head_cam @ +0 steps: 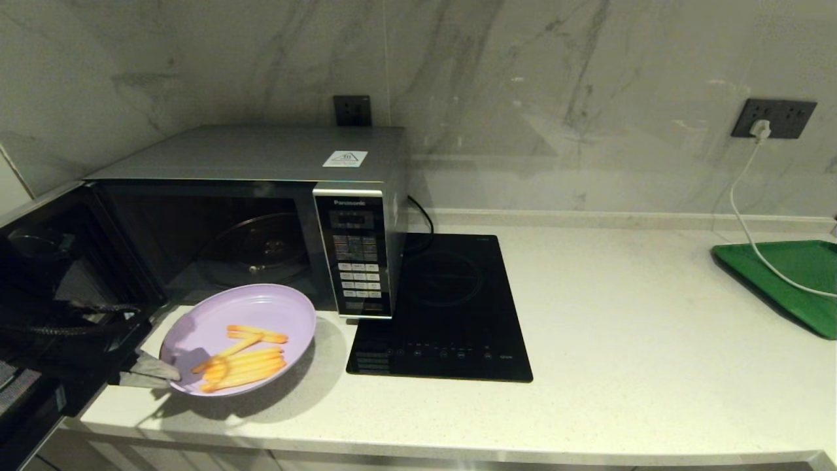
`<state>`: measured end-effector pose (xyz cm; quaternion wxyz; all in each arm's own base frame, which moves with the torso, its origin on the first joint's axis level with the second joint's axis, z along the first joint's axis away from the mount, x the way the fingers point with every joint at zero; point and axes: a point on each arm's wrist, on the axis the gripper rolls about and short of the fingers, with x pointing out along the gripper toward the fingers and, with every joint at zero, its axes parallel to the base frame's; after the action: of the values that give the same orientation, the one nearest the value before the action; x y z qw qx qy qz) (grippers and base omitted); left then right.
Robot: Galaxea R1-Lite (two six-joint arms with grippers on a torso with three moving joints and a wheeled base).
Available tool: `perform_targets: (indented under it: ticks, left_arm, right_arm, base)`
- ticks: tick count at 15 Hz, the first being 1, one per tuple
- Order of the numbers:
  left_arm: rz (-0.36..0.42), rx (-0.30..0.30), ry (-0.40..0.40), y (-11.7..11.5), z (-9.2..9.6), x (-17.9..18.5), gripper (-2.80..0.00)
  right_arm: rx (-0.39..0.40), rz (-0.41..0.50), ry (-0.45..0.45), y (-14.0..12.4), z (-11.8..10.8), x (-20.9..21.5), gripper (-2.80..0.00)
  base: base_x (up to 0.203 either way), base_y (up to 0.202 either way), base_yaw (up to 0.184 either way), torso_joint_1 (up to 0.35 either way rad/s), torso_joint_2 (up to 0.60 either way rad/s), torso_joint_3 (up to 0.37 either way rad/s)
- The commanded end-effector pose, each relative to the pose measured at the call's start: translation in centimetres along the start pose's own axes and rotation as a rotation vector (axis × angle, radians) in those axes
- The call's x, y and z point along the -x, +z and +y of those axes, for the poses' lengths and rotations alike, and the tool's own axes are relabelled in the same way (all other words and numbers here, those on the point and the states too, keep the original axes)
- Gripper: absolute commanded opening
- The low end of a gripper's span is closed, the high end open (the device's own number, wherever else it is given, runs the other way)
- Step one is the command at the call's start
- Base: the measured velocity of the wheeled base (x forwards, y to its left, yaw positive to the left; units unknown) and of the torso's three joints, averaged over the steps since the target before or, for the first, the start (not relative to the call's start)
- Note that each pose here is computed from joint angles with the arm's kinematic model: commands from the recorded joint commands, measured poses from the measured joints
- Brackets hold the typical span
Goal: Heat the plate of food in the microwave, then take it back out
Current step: Put the plate in the microwave oven
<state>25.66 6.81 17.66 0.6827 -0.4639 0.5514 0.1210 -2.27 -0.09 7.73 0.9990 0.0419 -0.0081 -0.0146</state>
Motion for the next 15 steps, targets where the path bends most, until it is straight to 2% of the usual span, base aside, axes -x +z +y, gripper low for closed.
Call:
perform_targets:
  ticks: [1, 4, 7, 9, 12, 15]
  left_arm:
    - [-0.001, 0.068, 0.015, 3.4, 0.7, -1.1, -2.8]
    - [-0.044, 0.091, -0.007, 6.9, -0.4, -1.7, -2.8]
    - [-0.093, 0.163, -0.039, 10.7, -2.2, -2.5, -2.8]
    - [-0.096, 0.199, -0.043, 12.4, -3.2, -2.8, -2.8]
    - [-0.055, 0.286, -0.021, 13.6, -4.0, -4.4, -2.8]
    - [-0.026, 0.329, -0.012, 12.8, -5.1, -5.5, -2.8]
  right_arm:
    - [-0.001, 0.0, 0.001, 0.0, 0.0, 0.0, -2.8]
    - [-0.001, 0.0, -0.001, 0.0, 0.0, 0.0, -2.8]
    - [0.001, 0.0, 0.001, 0.0, 0.0, 0.0, -2.8]
    - [-0.001, 0.0, 0.001, 0.0, 0.0, 0.0, -2.8]
    - [-0.001, -0.002, 0.001, 0.0, 0.0, 0.0, -2.8]
    - [-0.001, 0.0, 0.001, 0.0, 0.0, 0.0, -2.8]
  base:
    - [0.0, 0.0, 0.0, 0.0, 0.0, 0.0]
    - [0.0, 0.0, 0.0, 0.0, 0.0, 0.0]
    - [0.0, 0.0, 0.0, 0.0, 0.0, 0.0]
    - [0.0, 0.0, 0.0, 0.0, 0.0, 0.0]
    - [0.0, 0.0, 0.0, 0.0, 0.0, 0.0]
    - [0.0, 0.0, 0.0, 0.0, 0.0, 0.0]
